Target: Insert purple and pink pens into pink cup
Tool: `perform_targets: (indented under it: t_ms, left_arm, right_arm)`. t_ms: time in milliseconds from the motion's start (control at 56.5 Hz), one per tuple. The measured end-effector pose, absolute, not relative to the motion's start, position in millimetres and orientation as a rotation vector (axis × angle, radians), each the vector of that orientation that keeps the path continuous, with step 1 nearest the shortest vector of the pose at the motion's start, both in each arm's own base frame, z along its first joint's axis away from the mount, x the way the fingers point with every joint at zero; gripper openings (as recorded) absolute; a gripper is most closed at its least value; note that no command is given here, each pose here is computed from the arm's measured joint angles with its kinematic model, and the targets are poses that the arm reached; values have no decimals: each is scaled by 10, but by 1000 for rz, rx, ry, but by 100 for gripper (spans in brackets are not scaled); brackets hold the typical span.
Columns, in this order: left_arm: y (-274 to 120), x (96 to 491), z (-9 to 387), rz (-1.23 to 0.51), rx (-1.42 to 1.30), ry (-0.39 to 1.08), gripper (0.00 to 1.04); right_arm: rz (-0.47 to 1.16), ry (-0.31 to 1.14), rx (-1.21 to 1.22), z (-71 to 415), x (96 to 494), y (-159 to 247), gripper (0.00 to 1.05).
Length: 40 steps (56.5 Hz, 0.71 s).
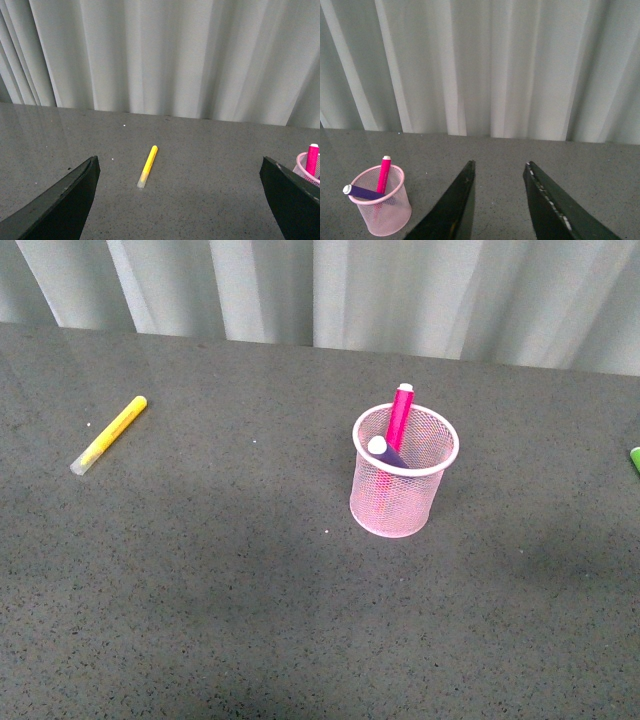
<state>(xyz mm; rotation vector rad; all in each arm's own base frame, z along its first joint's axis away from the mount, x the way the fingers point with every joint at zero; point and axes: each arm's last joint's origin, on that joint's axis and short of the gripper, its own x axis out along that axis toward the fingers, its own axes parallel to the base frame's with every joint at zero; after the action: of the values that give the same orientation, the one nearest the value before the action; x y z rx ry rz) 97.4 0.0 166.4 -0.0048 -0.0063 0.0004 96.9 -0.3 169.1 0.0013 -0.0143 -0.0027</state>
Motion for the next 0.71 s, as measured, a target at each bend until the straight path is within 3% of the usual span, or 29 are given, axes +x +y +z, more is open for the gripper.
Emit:
perform_targets:
  t_ms: [248,318,708]
  left_arm:
    - [0,974,1664,0,-5,-6,98]
    - [0,974,1664,0,-5,-6,98]
    - [0,974,1664,0,-4,-6,98]
  right_arm:
    - [-3,-14,1,1691,969,-3,91]
    - [-2,-14,2,1691,969,-3,100]
    - [-3,-14,2,1691,969,-3,98]
